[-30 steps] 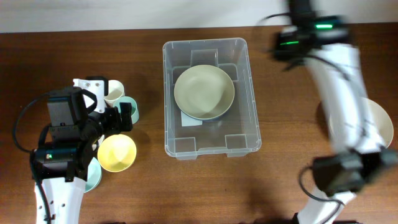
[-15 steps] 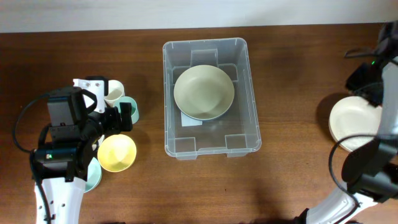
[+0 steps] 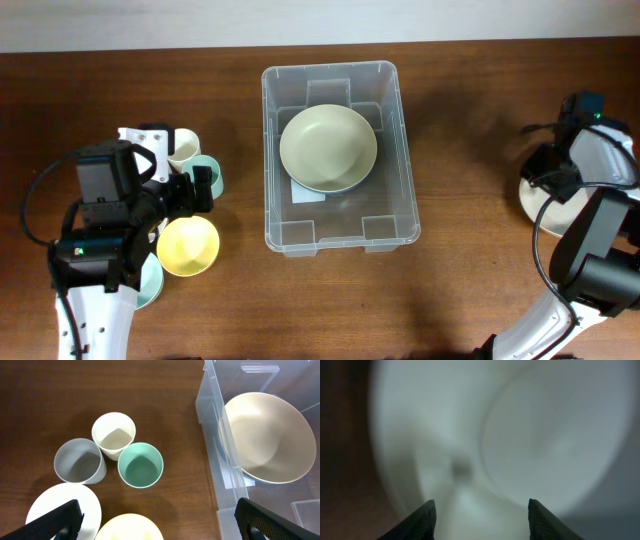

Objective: Pack container
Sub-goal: 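Move the right gripper to the white bowl and grasp its rim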

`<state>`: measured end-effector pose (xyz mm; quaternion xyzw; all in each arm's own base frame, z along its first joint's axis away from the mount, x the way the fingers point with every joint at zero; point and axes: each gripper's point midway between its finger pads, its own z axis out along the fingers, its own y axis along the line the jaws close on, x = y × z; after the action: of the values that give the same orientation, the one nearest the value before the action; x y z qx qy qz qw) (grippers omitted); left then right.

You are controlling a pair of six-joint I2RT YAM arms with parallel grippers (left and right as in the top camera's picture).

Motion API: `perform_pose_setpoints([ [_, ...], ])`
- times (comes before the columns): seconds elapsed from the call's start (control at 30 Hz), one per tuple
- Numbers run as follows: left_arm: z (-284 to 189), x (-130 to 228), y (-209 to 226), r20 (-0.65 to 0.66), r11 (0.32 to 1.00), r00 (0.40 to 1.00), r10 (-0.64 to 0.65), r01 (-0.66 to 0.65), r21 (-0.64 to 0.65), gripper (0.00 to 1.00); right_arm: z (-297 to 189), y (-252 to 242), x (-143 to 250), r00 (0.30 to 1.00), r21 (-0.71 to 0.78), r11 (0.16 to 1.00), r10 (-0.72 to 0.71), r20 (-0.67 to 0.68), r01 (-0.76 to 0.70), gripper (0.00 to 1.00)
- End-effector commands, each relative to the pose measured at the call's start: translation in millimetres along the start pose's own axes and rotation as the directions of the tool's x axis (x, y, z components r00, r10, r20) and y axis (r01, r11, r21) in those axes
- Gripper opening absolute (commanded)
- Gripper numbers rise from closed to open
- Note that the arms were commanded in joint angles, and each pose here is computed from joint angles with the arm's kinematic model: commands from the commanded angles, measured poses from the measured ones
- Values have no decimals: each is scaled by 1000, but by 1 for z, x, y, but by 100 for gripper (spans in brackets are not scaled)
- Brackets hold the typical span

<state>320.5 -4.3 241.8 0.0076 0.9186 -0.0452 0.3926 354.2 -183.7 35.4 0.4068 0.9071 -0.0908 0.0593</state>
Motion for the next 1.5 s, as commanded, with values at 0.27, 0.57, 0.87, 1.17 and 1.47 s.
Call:
perform_pose_setpoints([
  [0.27,-5,-8,3,22,1000,1000,-3,4,-11,99,18,-6,17,999,23,1000,-21,-33,22,56],
  [0.57,-5,-8,3,22,1000,1000,-3,4,-11,99,5,16,9,996,-98,992,-82,-28,79,56],
  [0.87,-5,-8,3,22,1000,1000,-3,4,-11,99,-61,29,-34,992,-142,984,-91,89,103,60],
  [1.17,-5,-8,3,22,1000,1000,-3,4,-11,99,-69,73,-10,955,-76,958,-265,135,276,63],
  [1.47,-5,-4,2,3,1000,1000,-6,6,-11,99,-36,57,3,976,17,979,-202,83,201,63],
])
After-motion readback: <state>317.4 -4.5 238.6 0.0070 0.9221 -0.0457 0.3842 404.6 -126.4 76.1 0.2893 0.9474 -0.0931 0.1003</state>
